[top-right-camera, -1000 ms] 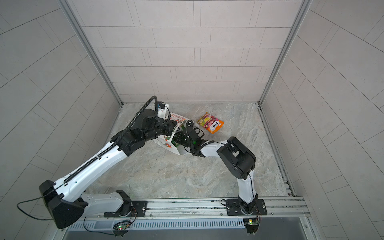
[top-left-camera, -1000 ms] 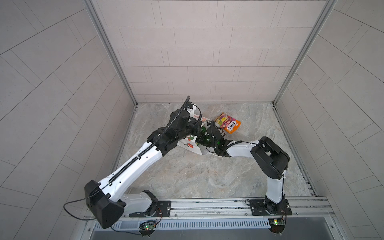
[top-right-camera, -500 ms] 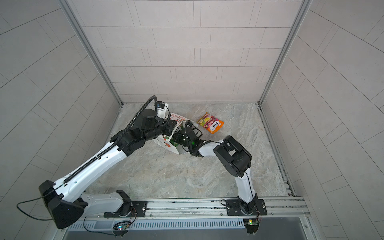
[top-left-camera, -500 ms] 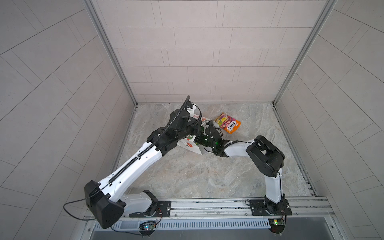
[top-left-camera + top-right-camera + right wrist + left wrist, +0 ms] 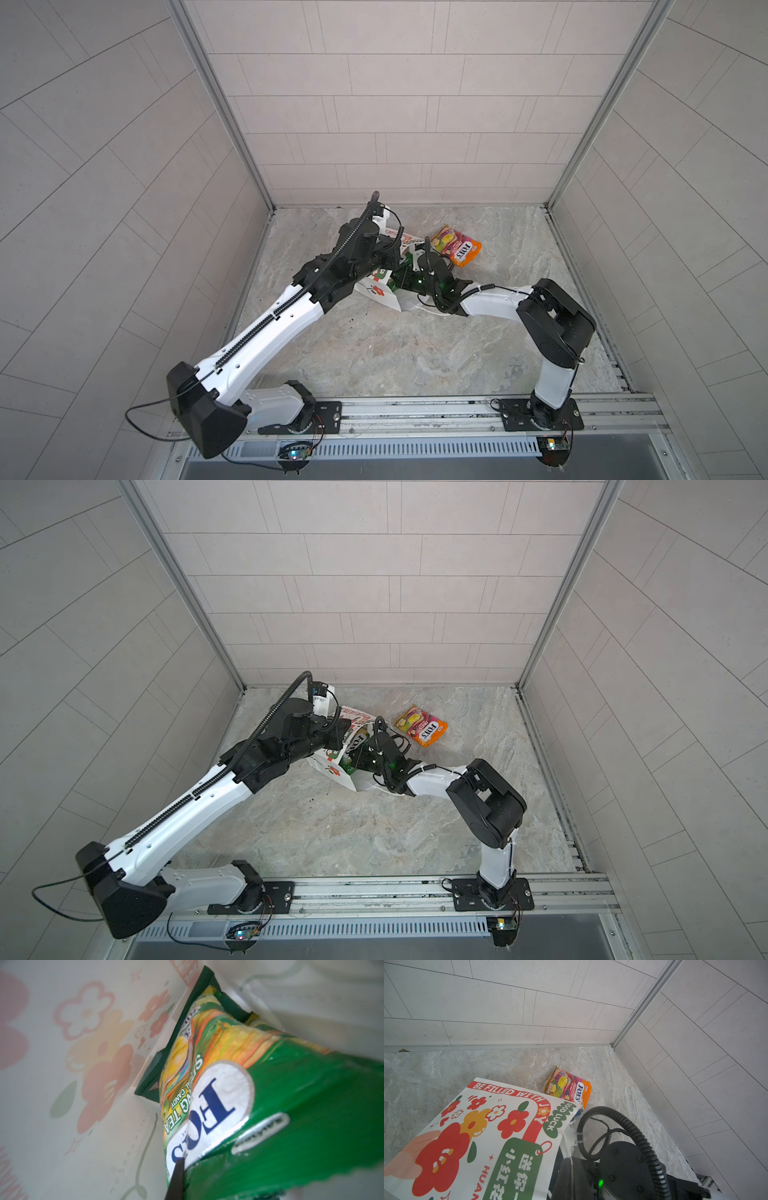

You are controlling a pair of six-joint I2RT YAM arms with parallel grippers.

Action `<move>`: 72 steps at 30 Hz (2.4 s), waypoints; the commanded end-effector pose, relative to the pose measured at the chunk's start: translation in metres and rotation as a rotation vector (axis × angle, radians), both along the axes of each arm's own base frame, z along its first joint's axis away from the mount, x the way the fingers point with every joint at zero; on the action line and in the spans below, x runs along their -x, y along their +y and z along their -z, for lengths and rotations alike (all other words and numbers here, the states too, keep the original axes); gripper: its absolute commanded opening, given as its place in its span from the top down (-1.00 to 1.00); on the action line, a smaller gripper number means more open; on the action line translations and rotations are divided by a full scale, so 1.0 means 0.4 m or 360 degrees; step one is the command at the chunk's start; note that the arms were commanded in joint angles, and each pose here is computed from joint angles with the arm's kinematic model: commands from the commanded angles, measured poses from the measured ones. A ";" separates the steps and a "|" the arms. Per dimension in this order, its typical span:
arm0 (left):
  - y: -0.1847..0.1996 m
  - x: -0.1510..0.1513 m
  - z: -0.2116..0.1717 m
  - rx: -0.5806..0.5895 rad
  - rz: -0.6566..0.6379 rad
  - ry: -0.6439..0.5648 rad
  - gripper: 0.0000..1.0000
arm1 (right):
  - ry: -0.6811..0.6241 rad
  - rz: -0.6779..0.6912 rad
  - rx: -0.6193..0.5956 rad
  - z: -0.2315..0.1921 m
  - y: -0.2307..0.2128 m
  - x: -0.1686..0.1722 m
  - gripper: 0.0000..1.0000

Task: Take the snacks out of the paper bag
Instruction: 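Close the right gripper on the top green FOX'S Spring Tea packet, then pull the green packet out of the bag with the right gripper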

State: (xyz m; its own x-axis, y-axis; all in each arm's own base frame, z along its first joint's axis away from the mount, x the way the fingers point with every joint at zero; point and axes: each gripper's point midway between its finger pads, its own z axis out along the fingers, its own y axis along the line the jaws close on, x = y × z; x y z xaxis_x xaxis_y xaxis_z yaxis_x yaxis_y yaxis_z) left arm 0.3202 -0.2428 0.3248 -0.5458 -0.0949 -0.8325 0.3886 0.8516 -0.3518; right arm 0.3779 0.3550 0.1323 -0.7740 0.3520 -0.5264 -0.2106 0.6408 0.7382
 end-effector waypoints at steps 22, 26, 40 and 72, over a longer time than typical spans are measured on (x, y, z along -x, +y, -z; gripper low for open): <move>0.032 0.002 -0.026 0.0013 -0.0094 -0.0075 1.00 | -0.0188 -0.0289 0.0320 -0.135 -0.120 0.117 1.00; 0.034 -0.001 -0.024 0.0011 -0.0106 -0.0073 1.00 | -0.0244 -0.0360 0.0361 -0.166 -0.133 0.143 1.00; 0.031 -0.014 -0.007 0.0011 -0.0143 -0.0038 1.00 | -0.0460 -0.0559 0.0383 -0.296 -0.155 0.214 1.00; 0.023 -0.015 -0.008 0.0018 -0.0124 -0.0024 1.00 | -0.0671 -0.0039 0.0306 -0.529 -0.466 0.205 1.00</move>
State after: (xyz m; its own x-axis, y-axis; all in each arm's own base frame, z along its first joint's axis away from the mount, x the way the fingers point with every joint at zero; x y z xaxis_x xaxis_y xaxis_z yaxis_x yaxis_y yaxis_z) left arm 0.3245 -0.2323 0.3202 -0.5393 -0.1271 -0.8325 0.3268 0.8795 -0.3460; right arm 0.2948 0.1819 0.3247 -0.5362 0.1561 -0.8295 -0.4924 0.7404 0.4576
